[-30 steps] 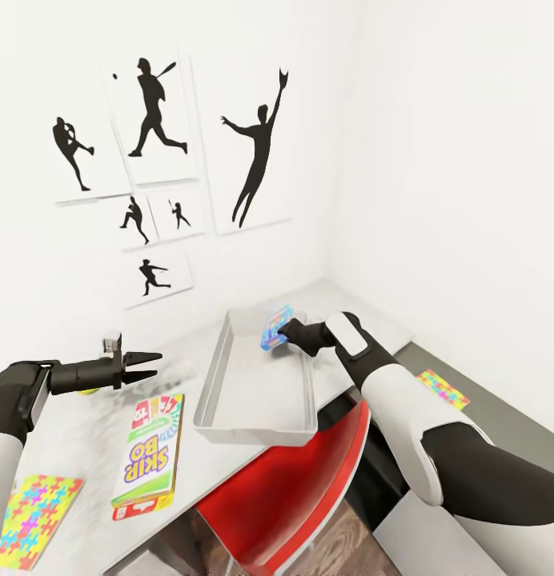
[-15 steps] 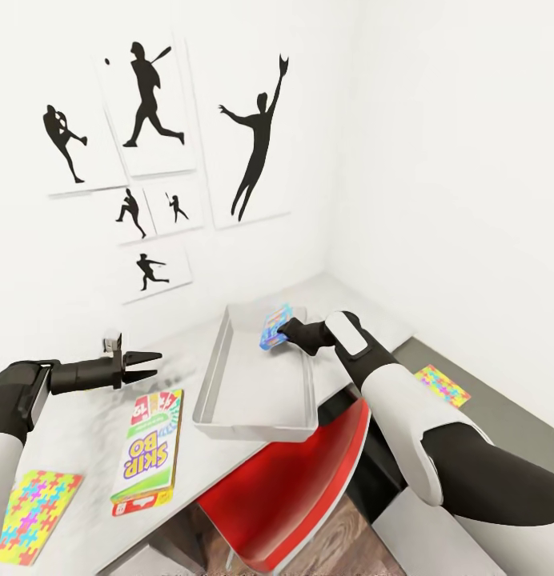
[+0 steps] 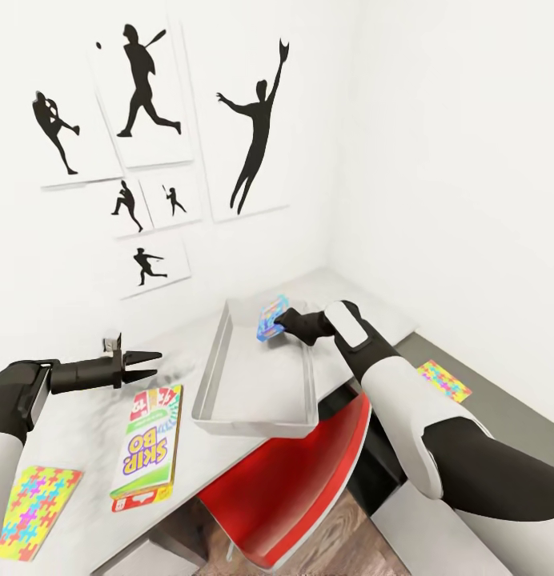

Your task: Put all the toys in the child's room - the three board games (two on the bed and one on the table), the two jigsaw puzzles on the table, and the tennis ball on the table - inside the toy box on the table in the child's room.

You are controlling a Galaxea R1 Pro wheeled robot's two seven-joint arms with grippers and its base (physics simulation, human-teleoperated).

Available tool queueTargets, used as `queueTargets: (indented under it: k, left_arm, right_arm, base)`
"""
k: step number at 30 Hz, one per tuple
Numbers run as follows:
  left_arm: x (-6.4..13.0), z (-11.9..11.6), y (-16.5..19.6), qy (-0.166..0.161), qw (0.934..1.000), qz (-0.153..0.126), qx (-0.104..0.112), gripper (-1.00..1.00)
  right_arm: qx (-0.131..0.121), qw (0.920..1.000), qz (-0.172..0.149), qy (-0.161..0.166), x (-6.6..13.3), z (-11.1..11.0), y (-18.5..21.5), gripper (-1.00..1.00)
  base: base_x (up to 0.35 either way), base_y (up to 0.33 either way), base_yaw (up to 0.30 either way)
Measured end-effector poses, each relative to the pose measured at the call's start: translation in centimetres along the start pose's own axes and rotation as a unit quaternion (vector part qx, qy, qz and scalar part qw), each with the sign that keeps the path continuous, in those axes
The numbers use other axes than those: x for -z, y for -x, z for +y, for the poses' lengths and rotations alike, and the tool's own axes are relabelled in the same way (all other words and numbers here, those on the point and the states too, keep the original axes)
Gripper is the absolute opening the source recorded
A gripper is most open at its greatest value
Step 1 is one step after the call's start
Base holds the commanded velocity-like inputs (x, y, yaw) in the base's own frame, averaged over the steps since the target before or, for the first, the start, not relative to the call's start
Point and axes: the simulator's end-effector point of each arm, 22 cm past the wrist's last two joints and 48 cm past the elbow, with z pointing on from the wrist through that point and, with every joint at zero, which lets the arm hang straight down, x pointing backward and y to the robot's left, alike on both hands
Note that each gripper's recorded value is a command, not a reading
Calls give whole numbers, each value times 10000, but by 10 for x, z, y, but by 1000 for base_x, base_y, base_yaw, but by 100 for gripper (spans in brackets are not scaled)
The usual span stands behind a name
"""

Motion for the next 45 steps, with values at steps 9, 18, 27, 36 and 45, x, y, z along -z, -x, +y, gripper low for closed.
queueTargets:
  k: [9, 18, 27, 36, 45]
  left_arm:
    - [-3, 7, -2, 14, 10000, 25, 58, 100]
    - [4, -12, 26, -191, 9997, -93, -134, 100]
    - [4, -17, 32, -325, 9993, -103, -156, 100]
    - [1, -10, 32, -301, 9994, -75, -120, 100]
    - [-3, -2, 29, -272, 9996, -33, -63, 100]
  right_arm:
    - [17, 10000, 42, -24, -6, -4, -2, -100]
    - [48, 9999, 97, -78, -14, -11, -7, -100]
    - [234, 9997, 18, 29, -15, 1, -3, -100]
    - [235, 9997, 56, 11, -22, -3, -6, -100]
    - [199, 9997, 106, -21, -29, -10, -9, -100]
  base:
    - [0, 0, 0]
    - [0, 0, 0]
    - [0, 0, 0]
    - [0, 0, 0]
    - [0, 0, 0]
